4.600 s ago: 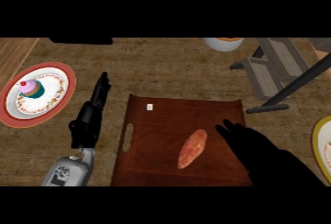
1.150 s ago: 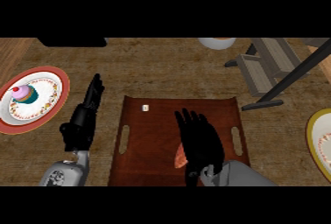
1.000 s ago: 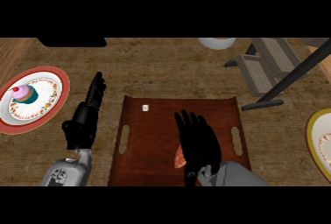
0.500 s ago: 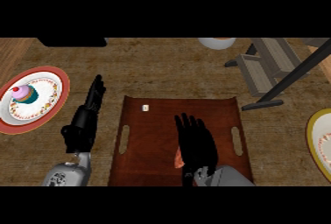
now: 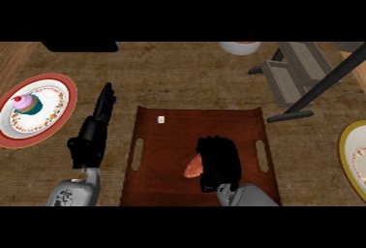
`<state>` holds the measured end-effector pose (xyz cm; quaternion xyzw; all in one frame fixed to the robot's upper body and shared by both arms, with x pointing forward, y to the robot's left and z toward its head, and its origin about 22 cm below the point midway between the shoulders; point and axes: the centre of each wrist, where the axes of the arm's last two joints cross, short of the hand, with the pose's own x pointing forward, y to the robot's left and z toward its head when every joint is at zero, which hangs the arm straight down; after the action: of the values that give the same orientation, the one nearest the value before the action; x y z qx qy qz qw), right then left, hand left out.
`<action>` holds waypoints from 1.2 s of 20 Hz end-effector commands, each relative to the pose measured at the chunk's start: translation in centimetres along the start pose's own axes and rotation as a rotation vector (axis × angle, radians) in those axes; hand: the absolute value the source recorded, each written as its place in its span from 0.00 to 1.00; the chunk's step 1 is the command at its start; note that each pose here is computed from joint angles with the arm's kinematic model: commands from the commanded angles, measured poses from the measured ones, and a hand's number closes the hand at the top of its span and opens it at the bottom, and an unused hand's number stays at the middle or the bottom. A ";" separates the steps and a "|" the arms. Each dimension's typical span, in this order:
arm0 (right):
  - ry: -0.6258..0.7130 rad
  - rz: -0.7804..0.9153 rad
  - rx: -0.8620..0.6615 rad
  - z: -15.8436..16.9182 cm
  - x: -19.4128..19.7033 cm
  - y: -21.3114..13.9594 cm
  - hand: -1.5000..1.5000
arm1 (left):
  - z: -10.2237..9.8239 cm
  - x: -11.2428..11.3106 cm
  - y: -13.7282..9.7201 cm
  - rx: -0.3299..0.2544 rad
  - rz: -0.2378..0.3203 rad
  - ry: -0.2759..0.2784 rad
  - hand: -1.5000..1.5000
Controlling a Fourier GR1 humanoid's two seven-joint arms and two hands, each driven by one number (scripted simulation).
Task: Pick the sweet potato from the tray and place it in the tiered basket
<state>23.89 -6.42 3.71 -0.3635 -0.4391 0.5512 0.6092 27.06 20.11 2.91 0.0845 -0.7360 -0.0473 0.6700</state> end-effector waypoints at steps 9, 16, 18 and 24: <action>0.003 0.298 0.037 0.4 -4.0 -8.6 1.00 | -0.5 -0.3 1.0 0.020 0.005 0.004 0.50; 0.082 0.298 -0.036 3.1 -8.3 -16.0 1.00 | -0.3 1.0 -2.0 0.015 0.005 -0.012 0.50; 0.117 0.300 -0.109 4.4 -7.4 -18.1 1.00 | -0.1 -0.5 1.6 -0.011 0.003 0.005 0.50; 0.156 0.225 -0.307 8.1 -9.0 -23.5 1.00 | 0.5 -0.5 1.3 0.019 -0.006 0.009 0.50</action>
<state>25.78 -17.35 23.37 -0.4800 -0.4451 0.5604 0.5073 27.00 21.06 2.88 0.0895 -0.7349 -0.0453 0.6707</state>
